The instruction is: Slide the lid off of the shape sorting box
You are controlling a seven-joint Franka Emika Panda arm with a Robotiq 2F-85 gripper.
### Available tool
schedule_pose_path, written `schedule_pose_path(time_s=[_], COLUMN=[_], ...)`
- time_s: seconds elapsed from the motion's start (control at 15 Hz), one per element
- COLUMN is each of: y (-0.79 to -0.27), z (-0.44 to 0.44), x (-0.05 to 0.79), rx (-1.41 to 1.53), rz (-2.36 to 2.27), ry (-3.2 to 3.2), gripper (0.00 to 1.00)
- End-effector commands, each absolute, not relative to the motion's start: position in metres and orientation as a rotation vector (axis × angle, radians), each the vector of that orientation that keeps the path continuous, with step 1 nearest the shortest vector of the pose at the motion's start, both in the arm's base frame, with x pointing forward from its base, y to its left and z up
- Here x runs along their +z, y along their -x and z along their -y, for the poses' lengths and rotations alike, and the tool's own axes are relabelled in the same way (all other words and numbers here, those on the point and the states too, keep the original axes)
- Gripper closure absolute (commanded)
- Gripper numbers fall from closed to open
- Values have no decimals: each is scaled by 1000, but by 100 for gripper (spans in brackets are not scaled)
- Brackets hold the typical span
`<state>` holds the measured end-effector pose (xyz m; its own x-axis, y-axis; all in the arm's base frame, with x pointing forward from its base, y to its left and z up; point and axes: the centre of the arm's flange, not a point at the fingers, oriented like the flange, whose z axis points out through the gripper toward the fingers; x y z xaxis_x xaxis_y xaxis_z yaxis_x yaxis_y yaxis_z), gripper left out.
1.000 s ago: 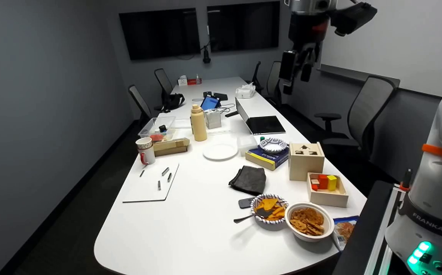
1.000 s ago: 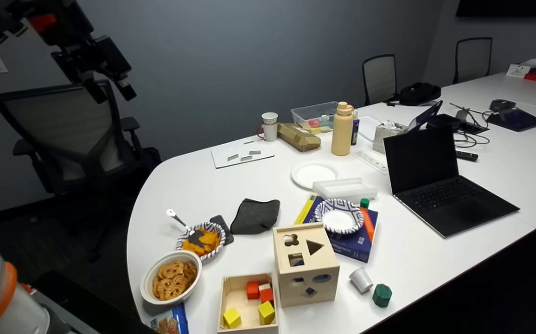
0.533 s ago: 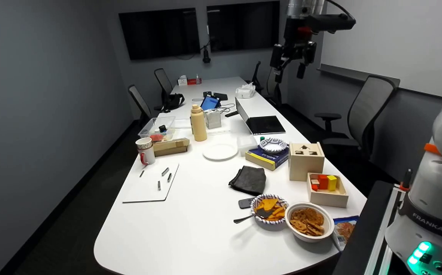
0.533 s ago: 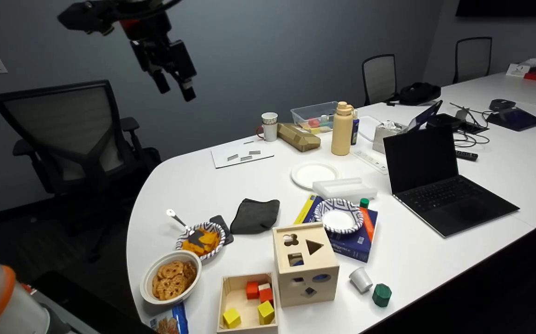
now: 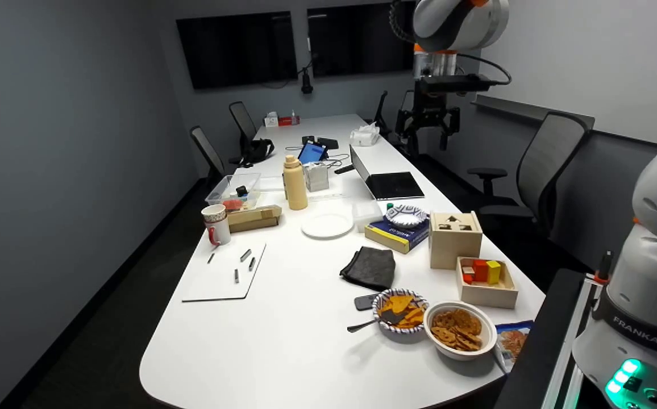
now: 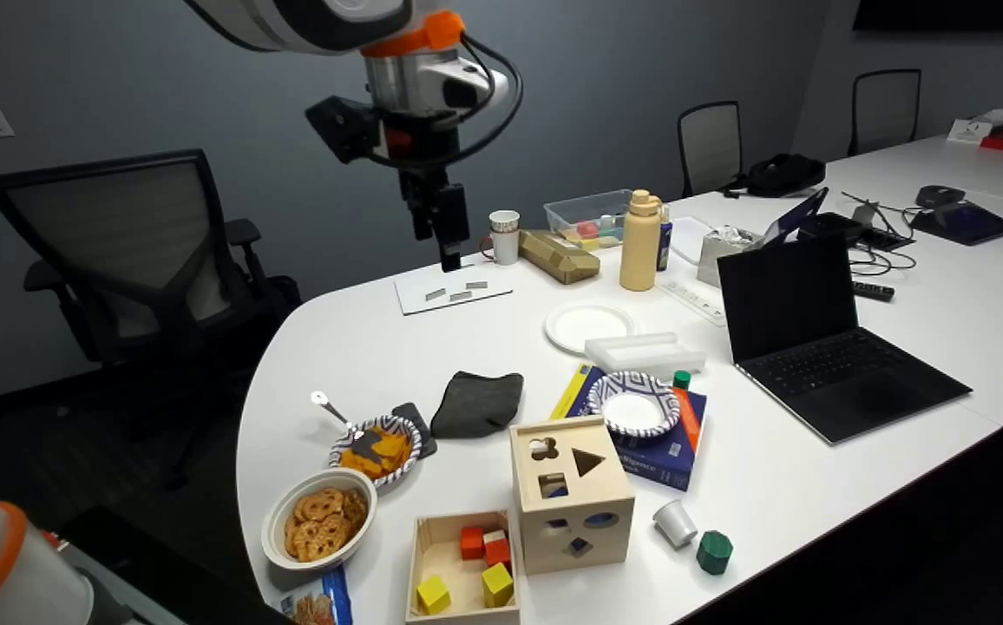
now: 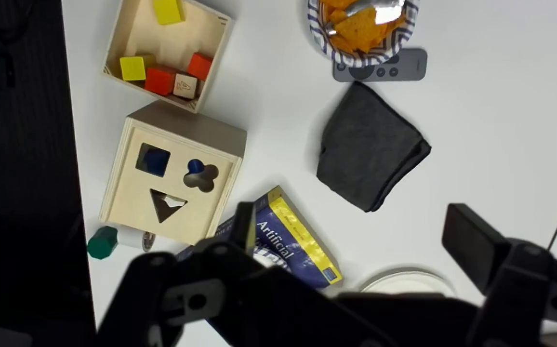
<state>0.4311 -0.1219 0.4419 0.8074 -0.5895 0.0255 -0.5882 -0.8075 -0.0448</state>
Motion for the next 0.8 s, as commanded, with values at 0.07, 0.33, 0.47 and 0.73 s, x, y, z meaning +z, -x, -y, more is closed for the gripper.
schedule_pose_path(time_s=[0.07,0.33,0.47,0.73], y=[-471,-487,-492,-491], z=[169,206,222,251], x=[400,359,341,305], rx=[-24,48,83,181], rz=[-1304,-1529,-1615,-1730], ry=[2827,2775,2751,2704], gripper=[0,0,0,0])
